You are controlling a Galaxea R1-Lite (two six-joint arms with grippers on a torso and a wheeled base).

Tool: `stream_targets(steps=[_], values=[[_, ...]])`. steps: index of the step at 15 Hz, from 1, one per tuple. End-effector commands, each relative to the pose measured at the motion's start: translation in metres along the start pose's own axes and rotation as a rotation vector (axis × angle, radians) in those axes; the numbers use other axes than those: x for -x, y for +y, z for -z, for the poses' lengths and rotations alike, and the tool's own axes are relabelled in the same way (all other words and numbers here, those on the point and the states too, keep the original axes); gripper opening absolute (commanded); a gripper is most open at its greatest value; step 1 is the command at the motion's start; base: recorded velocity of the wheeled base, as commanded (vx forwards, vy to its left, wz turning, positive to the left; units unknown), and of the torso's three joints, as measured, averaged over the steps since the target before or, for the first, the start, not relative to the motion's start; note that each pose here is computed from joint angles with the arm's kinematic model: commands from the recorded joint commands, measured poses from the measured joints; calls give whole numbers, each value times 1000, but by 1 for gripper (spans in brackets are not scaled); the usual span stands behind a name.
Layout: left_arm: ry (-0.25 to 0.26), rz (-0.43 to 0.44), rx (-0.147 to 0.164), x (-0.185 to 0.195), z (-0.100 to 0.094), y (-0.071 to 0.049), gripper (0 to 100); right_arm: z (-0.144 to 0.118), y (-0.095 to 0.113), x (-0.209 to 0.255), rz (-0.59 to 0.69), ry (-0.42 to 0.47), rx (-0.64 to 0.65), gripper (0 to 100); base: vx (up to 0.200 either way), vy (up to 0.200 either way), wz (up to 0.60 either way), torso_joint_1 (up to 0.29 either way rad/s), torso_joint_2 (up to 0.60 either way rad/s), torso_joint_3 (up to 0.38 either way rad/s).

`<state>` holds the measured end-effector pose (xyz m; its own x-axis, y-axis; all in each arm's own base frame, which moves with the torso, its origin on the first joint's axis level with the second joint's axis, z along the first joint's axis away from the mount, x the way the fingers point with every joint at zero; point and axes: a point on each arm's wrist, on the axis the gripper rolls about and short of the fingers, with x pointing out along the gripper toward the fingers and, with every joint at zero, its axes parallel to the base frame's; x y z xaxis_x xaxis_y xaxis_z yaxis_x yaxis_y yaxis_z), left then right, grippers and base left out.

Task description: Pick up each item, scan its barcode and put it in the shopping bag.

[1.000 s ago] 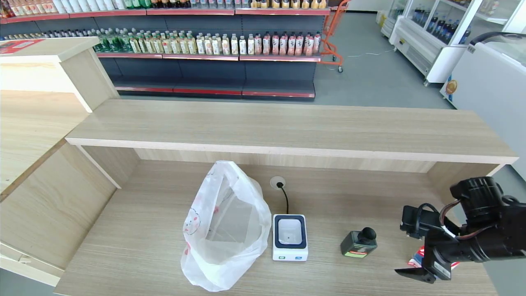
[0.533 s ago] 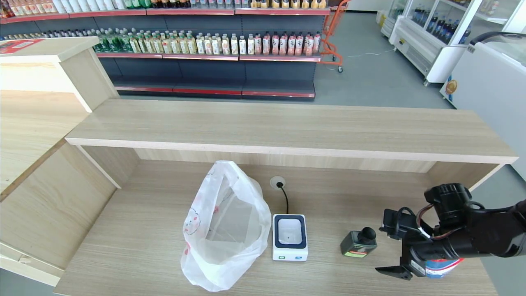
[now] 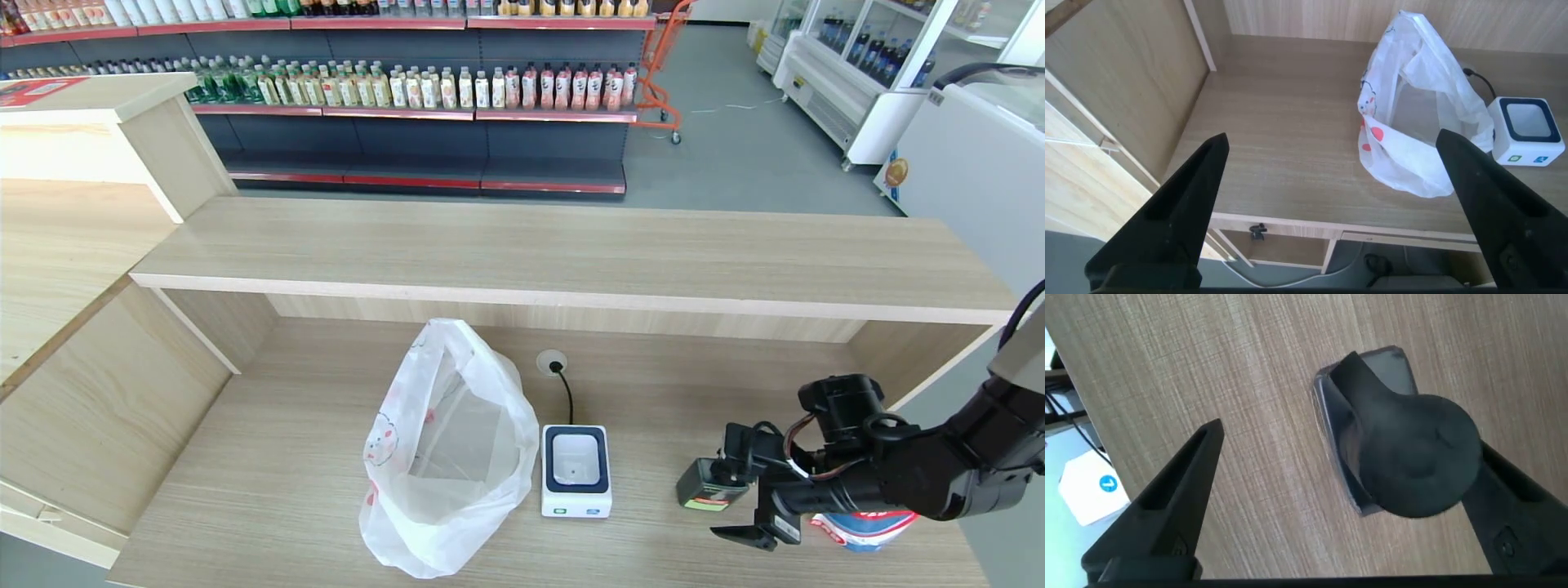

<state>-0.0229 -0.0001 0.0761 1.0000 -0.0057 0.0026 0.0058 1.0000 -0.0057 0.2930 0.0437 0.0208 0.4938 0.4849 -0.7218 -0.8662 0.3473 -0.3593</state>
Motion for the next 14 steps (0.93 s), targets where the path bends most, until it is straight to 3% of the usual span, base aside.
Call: stream_targets(steps=[1, 6, 7, 14], values=[[-1, 0, 0, 0, 0, 0, 100, 2, 2, -14, -23, 1, 6, 100, 0, 0, 0, 0, 0, 0], [-1, 0, 0, 0, 0, 0, 100, -2, -4, -32, -13, -21, 20, 100, 0, 0, 0, 0, 0, 0], [-1, 0, 0, 0, 0, 0, 100, -4, -4, -33, -9, -28, 13, 0, 0, 0, 0, 0, 0, 0], [-1, 0, 0, 0, 0, 0, 100, 0, -4, -18, 37, -23, -25, 0, 0, 0, 0, 0, 0, 0]])
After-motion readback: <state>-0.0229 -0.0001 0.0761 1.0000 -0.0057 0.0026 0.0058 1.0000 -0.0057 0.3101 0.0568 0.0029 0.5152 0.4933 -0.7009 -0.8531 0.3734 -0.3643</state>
